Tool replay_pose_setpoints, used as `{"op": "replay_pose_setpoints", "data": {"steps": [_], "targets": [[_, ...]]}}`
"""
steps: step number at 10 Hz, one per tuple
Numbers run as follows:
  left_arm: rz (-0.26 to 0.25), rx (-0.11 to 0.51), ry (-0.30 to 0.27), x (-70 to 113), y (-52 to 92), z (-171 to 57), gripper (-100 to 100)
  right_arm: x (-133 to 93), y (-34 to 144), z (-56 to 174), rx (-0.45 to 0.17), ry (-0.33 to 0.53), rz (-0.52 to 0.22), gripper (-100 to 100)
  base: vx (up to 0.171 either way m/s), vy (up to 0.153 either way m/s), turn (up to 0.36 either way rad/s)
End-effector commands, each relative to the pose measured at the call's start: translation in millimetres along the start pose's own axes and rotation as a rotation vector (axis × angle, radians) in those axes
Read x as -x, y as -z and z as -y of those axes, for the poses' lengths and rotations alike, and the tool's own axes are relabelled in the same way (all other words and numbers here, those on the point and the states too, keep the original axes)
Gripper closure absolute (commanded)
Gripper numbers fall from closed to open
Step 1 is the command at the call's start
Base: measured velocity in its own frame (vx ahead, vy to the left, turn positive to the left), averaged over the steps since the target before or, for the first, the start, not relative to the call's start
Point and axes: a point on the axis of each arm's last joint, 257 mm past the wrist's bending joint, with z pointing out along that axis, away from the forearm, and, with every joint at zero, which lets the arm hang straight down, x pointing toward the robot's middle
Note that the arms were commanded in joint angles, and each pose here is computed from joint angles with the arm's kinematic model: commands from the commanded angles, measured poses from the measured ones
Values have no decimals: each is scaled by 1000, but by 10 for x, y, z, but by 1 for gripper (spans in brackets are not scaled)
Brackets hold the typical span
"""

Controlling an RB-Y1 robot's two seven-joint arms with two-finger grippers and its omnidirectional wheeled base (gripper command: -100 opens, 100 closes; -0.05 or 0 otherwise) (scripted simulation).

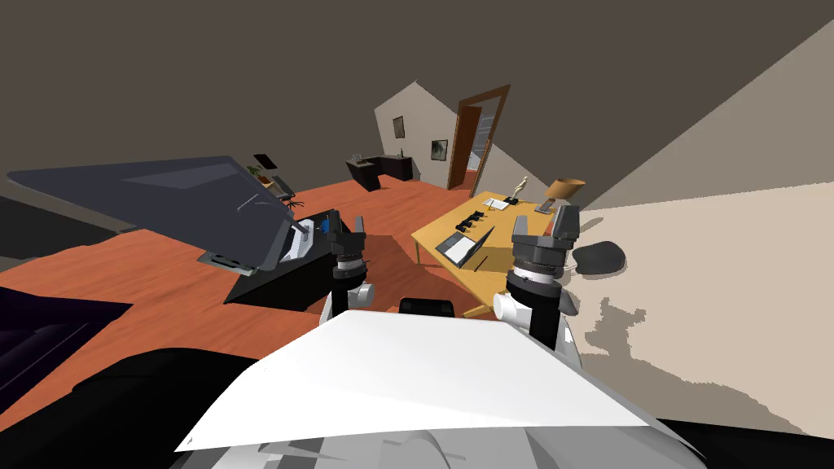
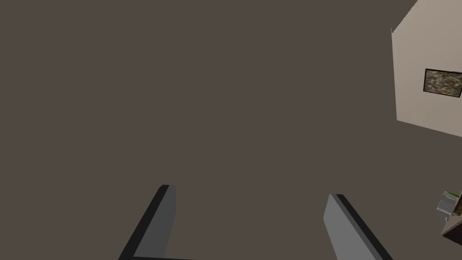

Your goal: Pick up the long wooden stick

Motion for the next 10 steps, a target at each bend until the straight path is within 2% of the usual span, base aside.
{"op": "replay_pose_setpoints", "data": {"steps": [1, 5, 6, 10], "targets": [[0, 0, 0, 0, 0, 0, 0, -116, 39, 99, -16, -30, -45, -100, 4, 8, 71], [0, 0, 0, 0, 0, 0, 0, -477, 252, 453, -87, -138, -172, -100, 11, 18, 106], [0, 0, 0, 0, 0, 0, 0, -477, 252, 453, -87, -138, -172, -100, 12, 13, 18], [0, 0, 0, 0, 0, 0, 0, -951, 710, 890, -209, -293, -338, -100, 15, 24, 139]]}}
